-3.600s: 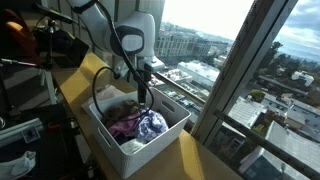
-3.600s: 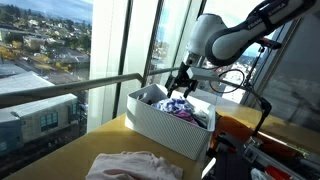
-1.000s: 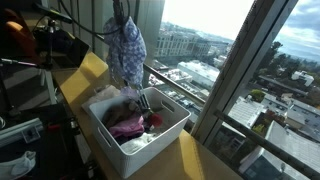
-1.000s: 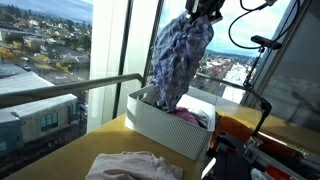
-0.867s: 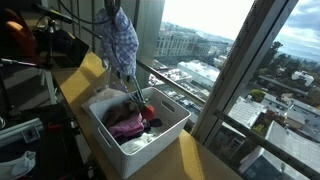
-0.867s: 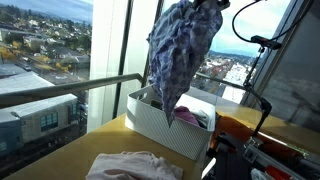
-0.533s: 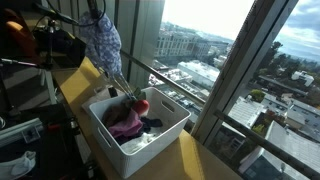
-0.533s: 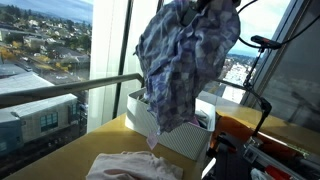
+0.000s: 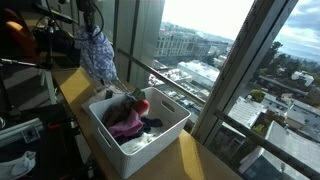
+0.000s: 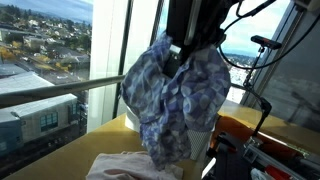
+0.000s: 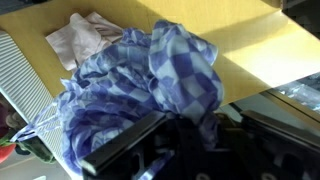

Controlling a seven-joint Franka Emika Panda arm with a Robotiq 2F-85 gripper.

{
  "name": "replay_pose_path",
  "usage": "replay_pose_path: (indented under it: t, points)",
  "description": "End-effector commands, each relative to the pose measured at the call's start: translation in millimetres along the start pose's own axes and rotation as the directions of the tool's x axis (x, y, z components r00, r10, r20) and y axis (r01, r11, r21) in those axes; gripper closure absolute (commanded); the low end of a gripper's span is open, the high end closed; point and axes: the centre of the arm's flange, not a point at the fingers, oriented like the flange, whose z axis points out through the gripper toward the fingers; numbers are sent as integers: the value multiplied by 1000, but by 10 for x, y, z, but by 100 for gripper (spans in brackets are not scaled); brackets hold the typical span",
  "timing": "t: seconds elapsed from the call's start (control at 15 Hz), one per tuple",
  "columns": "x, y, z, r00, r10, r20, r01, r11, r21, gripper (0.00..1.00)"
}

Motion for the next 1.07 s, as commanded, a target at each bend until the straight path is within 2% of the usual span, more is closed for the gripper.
replay_pose_path:
  t: [0.0,0.33,0.67,0.8,1.0]
  points:
    - [-21,-471,-350,999,-35,-35,37,999,36,97]
    - [-205,-1006,-588,993,-94,-72,99,993,65,97]
    - [-254,-1331,-734,985,-131,-109,138,988,62,97]
    - [-232,-1365,-692,985,-136,-111,142,988,53,97]
    - [-43,-1117,-405,991,-97,-87,100,995,31,97]
